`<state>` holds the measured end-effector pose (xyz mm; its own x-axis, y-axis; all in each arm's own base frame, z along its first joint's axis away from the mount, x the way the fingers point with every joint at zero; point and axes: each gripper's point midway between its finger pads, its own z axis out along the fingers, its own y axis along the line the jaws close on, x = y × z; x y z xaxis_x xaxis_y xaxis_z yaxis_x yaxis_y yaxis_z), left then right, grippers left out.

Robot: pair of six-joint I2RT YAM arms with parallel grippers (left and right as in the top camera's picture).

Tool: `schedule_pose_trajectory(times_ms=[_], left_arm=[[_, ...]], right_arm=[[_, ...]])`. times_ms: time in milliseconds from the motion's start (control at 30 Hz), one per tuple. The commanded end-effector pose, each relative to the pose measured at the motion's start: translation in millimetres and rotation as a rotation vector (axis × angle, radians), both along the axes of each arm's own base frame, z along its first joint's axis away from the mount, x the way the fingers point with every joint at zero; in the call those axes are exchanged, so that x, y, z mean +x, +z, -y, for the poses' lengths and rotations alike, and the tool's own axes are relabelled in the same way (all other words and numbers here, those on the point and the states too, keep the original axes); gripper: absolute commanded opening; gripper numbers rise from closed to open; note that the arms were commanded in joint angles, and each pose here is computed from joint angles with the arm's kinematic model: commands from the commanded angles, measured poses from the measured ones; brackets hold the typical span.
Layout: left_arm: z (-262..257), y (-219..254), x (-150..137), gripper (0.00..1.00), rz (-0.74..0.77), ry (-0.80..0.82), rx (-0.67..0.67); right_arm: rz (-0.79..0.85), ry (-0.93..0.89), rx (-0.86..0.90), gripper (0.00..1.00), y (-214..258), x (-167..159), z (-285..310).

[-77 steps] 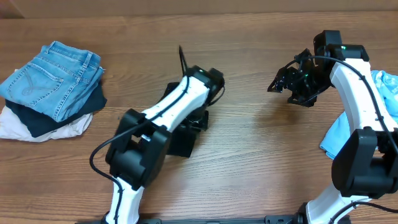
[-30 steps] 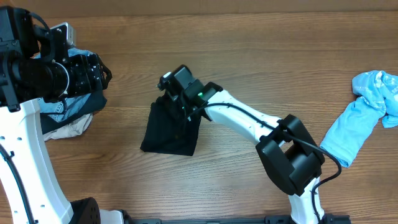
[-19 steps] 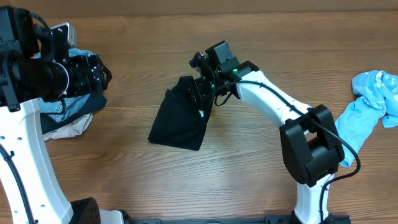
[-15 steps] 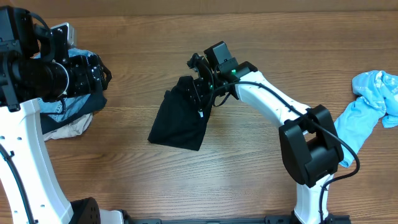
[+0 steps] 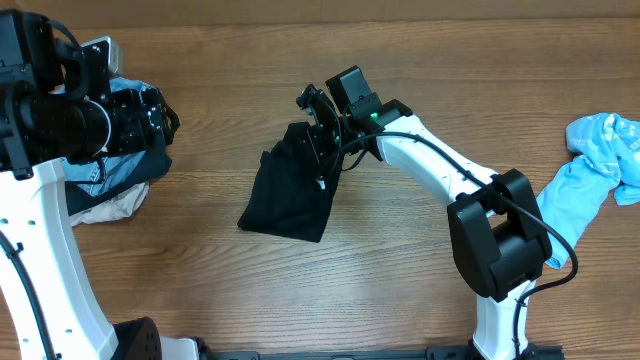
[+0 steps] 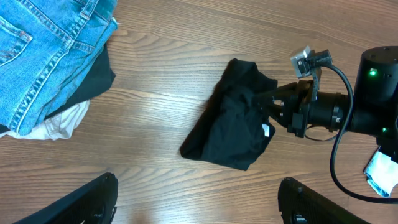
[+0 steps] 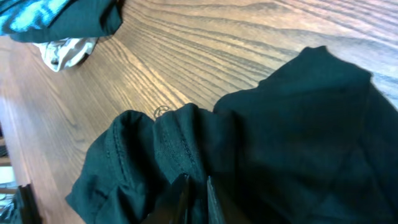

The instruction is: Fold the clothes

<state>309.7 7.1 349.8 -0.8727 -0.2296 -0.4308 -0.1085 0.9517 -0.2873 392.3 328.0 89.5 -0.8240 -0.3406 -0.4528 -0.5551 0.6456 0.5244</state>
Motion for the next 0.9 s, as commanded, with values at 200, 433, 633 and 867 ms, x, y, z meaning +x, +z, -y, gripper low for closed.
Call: schedule_pose_trajectory(times_ms=[200, 433, 633, 867], left_arm=[[1, 1, 0, 0.86, 0.011, -0.025, 0.023], [1, 1, 0, 0.86, 0.014, -0.037, 0.03], [-2, -2, -1, 0.86, 0.004, -0.04, 0.047], [-8, -95, -9, 0.67, -0.271, -0.031, 0.038]], right_arm=[[-0.045, -0.25, 0.004, 0.04, 19, 43, 60], [-0.216, -0.376, 0.075, 0.26, 20, 49, 103], [-0.254, -0.338, 0.084, 0.33, 25, 36, 106], [-0.124, -0.151, 0.278, 0.04, 88, 27, 75]])
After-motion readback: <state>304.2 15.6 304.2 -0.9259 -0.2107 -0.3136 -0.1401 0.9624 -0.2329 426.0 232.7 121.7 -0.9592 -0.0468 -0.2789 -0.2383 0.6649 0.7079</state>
